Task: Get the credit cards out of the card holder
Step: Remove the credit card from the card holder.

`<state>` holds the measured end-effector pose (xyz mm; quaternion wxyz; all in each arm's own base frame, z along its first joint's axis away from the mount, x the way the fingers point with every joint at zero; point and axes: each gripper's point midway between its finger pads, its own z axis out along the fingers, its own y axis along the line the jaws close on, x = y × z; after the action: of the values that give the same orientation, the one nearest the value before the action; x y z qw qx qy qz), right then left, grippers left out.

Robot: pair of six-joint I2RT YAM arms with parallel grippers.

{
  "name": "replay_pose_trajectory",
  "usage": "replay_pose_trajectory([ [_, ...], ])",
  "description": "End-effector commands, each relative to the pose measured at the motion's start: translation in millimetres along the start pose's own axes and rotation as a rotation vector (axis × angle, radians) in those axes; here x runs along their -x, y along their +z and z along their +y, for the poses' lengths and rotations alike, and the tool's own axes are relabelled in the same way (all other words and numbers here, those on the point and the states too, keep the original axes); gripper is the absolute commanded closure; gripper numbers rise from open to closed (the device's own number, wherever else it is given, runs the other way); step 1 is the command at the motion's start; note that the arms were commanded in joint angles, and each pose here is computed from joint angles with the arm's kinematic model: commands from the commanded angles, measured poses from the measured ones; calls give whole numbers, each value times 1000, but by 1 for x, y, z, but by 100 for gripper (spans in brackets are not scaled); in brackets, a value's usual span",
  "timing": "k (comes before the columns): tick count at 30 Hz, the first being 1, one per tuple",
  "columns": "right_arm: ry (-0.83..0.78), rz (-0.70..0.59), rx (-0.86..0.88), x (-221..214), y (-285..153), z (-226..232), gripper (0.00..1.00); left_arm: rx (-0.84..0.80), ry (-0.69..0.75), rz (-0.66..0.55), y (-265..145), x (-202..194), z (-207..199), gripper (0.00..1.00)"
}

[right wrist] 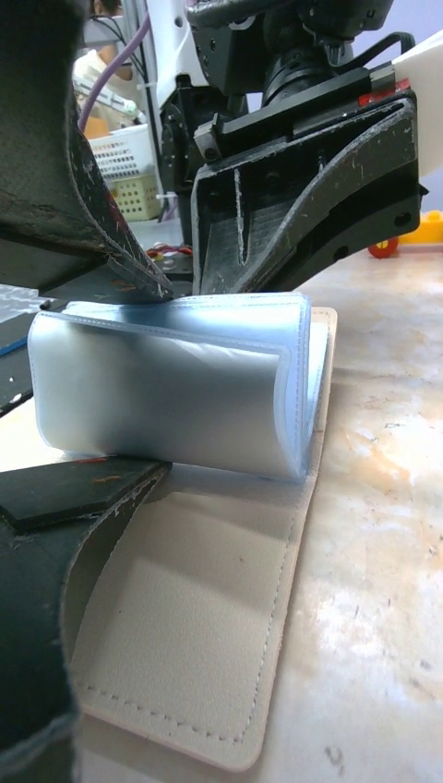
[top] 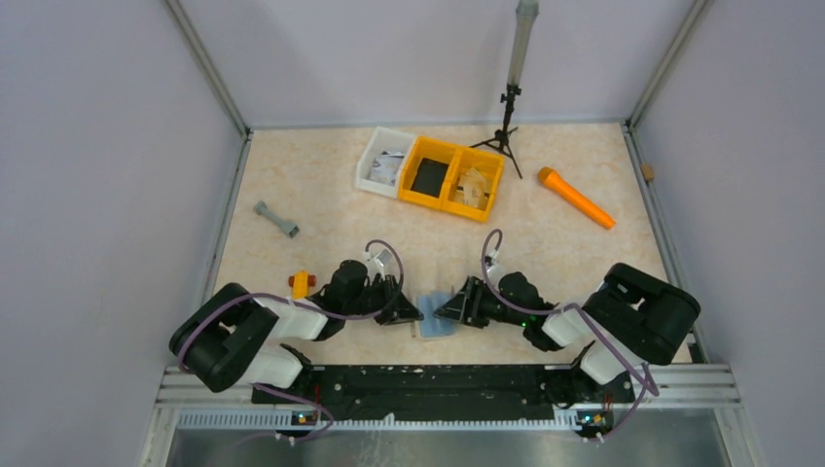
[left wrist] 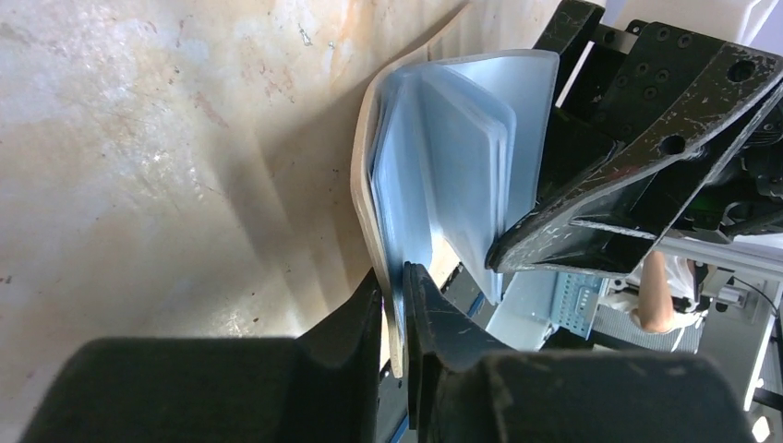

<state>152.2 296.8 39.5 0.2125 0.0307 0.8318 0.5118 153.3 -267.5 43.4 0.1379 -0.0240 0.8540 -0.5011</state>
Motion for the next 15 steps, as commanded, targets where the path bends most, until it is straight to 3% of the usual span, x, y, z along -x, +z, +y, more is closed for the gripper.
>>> replay_pose_trajectory([
  [1, -80, 40, 25, 1, 10, 19, 78, -49, 51, 6, 2, 3, -11, 86],
  [4, -113, 40, -38, 1, 10, 15, 71, -38, 54, 12, 2, 2, -9, 95],
  [8, -136, 28, -65, 5, 7, 14, 69, -35, 61, 4, 1, 4, -10, 96],
  [11, -157, 45, -74, 4, 7, 14, 51, -42, 65, 3, 1, 5, -13, 97],
  [15, -163, 48, -64, 4, 7, 16, 42, -46, 65, 6, 0, 5, -14, 97],
])
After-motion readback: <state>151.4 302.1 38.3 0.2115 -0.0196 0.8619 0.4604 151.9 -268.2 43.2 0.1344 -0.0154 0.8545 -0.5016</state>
